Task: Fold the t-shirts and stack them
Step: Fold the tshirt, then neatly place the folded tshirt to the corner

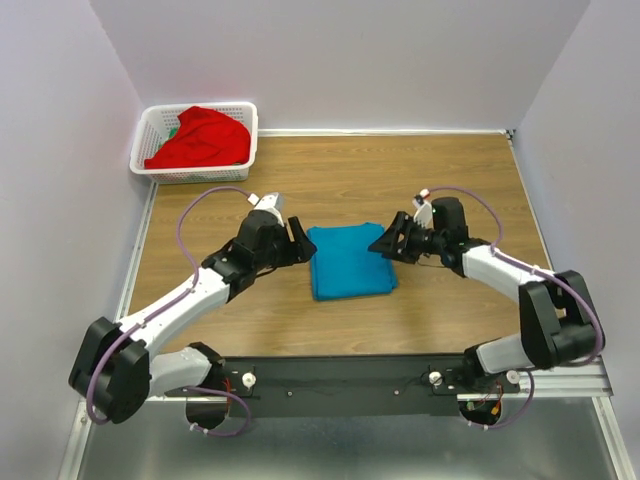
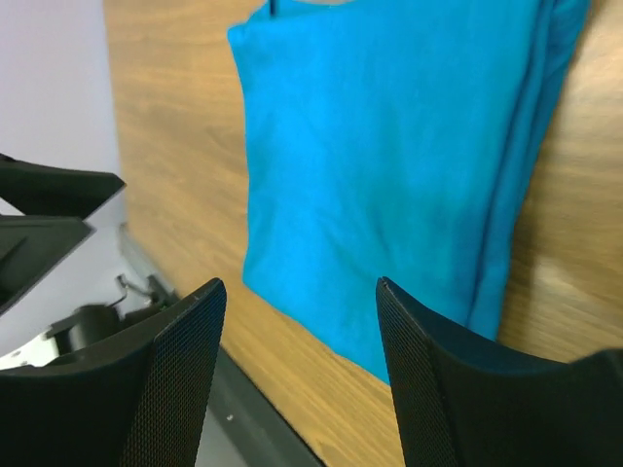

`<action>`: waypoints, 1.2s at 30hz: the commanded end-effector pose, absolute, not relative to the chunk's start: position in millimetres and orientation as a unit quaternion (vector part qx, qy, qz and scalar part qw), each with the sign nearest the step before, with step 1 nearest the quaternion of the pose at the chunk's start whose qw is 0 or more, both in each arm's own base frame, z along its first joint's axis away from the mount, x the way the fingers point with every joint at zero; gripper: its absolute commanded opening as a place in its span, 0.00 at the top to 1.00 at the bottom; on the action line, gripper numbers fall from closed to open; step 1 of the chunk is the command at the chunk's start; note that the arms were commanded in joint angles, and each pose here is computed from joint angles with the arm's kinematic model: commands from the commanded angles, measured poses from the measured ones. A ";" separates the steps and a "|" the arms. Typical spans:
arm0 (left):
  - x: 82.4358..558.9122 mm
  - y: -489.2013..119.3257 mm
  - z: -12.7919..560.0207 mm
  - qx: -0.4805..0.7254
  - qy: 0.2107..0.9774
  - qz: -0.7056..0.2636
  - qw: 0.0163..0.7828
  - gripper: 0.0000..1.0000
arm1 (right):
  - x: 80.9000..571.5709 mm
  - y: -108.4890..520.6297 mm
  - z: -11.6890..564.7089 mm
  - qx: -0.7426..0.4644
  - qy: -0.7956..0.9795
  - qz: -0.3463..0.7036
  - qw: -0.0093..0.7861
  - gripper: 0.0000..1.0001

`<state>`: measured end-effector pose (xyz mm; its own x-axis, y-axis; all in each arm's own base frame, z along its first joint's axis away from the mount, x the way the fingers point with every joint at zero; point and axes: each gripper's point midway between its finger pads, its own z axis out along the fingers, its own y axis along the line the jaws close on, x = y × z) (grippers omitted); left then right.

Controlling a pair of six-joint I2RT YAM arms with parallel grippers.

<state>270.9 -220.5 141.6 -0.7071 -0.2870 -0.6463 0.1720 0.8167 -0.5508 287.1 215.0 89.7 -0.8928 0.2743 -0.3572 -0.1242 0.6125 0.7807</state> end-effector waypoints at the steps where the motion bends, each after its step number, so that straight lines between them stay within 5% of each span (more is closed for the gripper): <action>1: 273.6 -224.2 121.6 -0.016 0.902 -0.263 0.343 0.29 | 288.6 182.8 91.9 0.045 0.908 0.333 0.248 0.29; 9: 274.0 -231.5 82.1 0.011 0.936 -0.209 0.283 0.47 | 287.3 138.2 122.7 0.045 0.929 0.215 0.298 0.25; 27: 290.5 -241.1 23.0 0.030 0.968 -0.119 0.218 0.48 | 272.7 126.7 146.1 0.013 0.924 0.197 0.328 0.20; 30: 290.1 -239.6 16.6 0.031 0.971 -0.109 0.209 0.60 | 270.7 126.7 144.4 0.010 0.924 0.198 0.326 0.20; 33: 289.7 -236.8 12.6 0.032 0.975 -0.096 0.200 1.00 | 270.8 127.5 147.3 0.005 0.923 0.200 0.329 0.20; 36: 299.5 -224.7 14.4 0.035 0.975 -0.055 0.212 1.00 | 271.0 130.4 153.1 -0.001 0.920 0.209 0.333 0.20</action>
